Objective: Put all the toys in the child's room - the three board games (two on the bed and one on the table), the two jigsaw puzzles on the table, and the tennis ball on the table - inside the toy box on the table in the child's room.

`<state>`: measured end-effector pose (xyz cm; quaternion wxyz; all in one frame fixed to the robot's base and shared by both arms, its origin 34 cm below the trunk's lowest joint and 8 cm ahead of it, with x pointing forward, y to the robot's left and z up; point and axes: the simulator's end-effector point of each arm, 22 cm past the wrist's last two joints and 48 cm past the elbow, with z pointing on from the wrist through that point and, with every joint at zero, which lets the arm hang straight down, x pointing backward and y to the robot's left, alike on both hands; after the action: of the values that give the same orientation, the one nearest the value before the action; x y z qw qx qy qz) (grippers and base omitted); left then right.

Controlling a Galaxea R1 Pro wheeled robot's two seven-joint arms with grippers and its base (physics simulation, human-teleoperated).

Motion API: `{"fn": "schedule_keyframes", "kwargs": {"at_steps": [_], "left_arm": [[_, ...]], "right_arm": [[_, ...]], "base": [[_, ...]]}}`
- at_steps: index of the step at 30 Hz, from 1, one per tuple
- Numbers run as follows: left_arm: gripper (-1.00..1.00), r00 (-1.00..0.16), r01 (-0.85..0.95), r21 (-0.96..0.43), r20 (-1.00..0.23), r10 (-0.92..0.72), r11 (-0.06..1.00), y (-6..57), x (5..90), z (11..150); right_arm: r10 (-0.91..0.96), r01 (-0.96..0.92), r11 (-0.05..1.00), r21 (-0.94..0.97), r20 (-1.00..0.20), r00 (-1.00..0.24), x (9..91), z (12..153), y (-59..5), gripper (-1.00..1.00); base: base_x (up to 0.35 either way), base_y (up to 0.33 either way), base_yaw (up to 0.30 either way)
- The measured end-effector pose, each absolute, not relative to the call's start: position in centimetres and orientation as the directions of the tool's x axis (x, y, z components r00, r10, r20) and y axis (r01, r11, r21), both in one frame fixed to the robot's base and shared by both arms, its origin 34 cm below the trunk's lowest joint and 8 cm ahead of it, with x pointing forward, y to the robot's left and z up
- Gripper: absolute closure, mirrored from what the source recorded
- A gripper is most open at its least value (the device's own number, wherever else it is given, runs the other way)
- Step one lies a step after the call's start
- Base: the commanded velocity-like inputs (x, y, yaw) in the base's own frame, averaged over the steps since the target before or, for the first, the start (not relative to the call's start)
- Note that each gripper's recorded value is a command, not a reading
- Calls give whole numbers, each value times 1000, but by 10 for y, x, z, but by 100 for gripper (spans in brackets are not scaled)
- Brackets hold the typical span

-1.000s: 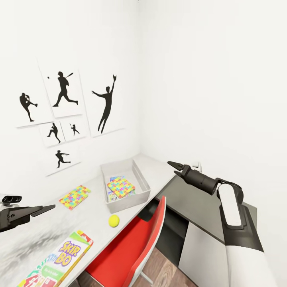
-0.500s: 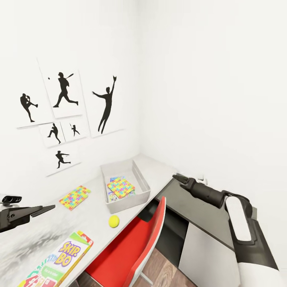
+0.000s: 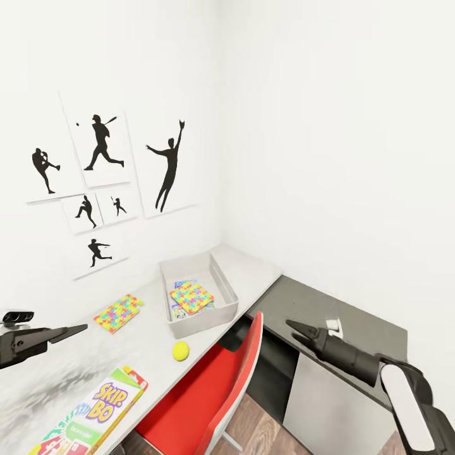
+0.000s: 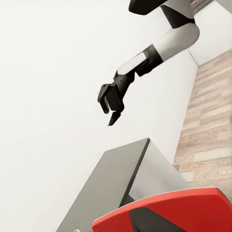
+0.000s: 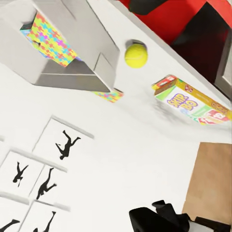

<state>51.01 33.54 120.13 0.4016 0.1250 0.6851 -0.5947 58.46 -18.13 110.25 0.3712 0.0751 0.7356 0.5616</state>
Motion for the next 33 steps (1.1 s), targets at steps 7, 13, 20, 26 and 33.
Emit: {"fn": "schedule_keyframes", "kwargs": {"at_steps": [7,13,20,26,33], "left_arm": [[-100,-646,647,-716,-698,-309,263,336,511,1200],[-100,-647,643,-719,-694,-314,263,338,511,1199],[-100,-643,648,-715,-698,-315,263,338,510,1202],[-100,-638,653,-711,-703,-315,263,338,508,1204],[-100,-632,658,-705,-708,-315,263,338,507,1207]], "right_arm": [[554,-328,345,880,-473,-685,570,1094,-186,-100],[564,-356,341,870,-492,-663,562,1101,-190,-100],[560,-410,315,856,-516,-648,554,1117,-196,-100],[554,-432,311,846,-531,-641,551,1124,-200,-100],[551,-444,312,840,-541,-635,549,1129,-202,-100]], "base": [[-11,0,0],[-102,0,72],[-93,0,182],[-22,0,203],[-4,0,208]]}}
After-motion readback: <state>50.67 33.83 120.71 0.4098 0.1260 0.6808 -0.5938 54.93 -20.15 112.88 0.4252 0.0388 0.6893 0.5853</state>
